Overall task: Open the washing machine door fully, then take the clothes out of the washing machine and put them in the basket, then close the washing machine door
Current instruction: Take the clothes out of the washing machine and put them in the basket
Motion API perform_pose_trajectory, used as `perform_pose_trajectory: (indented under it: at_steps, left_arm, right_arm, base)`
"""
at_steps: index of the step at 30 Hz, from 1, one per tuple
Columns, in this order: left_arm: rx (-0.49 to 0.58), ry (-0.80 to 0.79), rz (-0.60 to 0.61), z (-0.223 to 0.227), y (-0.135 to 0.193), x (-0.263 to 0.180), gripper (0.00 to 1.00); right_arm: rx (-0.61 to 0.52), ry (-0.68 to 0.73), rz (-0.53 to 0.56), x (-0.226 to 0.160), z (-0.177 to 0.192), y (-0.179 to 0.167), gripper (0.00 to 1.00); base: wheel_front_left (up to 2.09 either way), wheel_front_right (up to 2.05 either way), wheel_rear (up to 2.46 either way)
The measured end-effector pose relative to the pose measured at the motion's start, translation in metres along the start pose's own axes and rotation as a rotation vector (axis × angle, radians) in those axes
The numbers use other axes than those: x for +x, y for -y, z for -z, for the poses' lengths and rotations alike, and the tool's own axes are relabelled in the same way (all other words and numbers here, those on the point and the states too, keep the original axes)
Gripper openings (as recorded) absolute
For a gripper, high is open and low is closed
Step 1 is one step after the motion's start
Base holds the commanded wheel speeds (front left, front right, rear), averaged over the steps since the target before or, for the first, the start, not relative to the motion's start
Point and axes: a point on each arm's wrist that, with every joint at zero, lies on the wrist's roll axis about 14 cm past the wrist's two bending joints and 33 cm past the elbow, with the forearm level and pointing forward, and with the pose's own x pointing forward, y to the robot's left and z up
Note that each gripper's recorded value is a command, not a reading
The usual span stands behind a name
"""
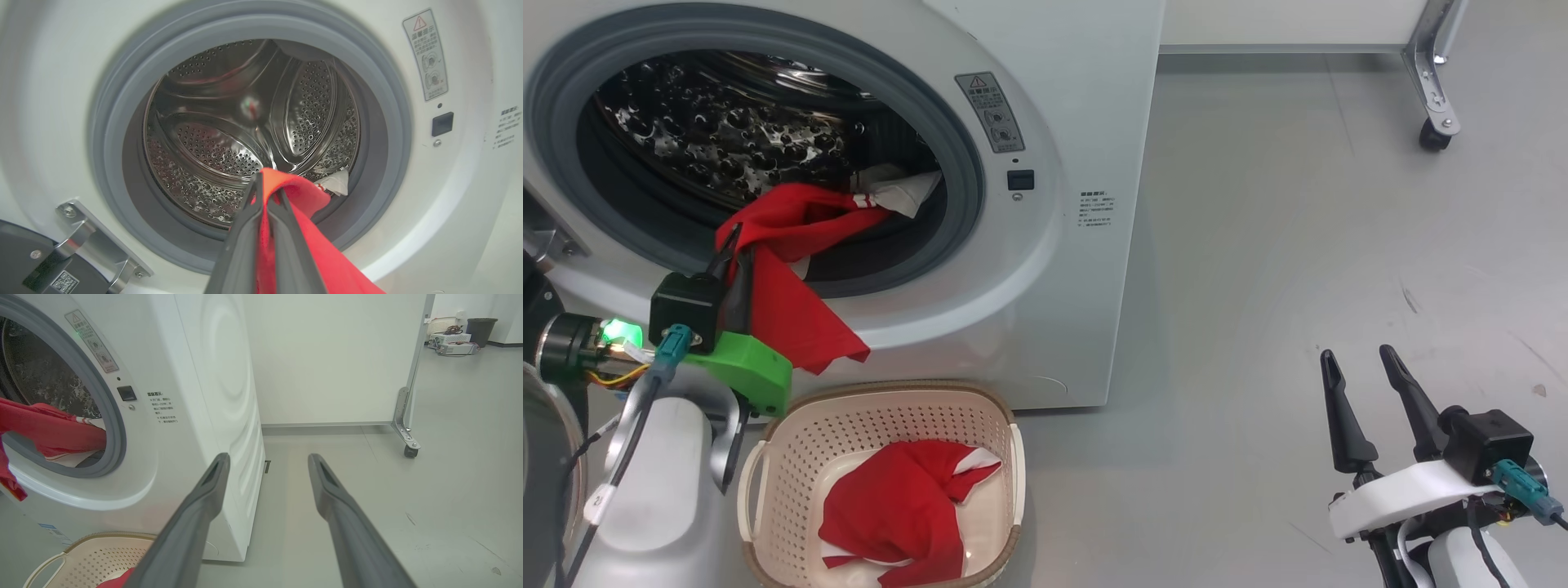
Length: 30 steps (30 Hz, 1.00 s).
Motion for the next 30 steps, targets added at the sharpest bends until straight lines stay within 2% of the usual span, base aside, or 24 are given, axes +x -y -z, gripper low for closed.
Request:
perform_pose_trajectory:
  at_steps: [12,25,27,30]
  left_arm:
    - [0.022,0.168,-0.070,-0.046,-0.017,-0.031,0.00]
    - [0.080,0.434,-0.152,-0.127,-0.031,-0.053,0.00]
    - [0.080,0.444,-0.152,-0.129,-0.030,-0.055,0.00]
    - [0.071,0.378,-0.135,-0.105,-0.024,-0.057,0.00]
  right_arm:
    - [-0.006,0.006,-0.036,-0.003,-0.002,-0.012,1.00]
    - [-0.005,0.007,-0.043,-0.002,-0.002,-0.014,1.00]
    - [-0.005,0.004,-0.043,-0.001,-0.001,-0.014,1.00]
    - [-0.005,0.000,-0.043,-0.001,0.000,-0.014,1.00]
  base:
    - [0.00,0.00,0.00]
    - [0.00,0.00,0.00]
    - [0.00,0.00,0.00]
    - [0.00,0.00,0.00]
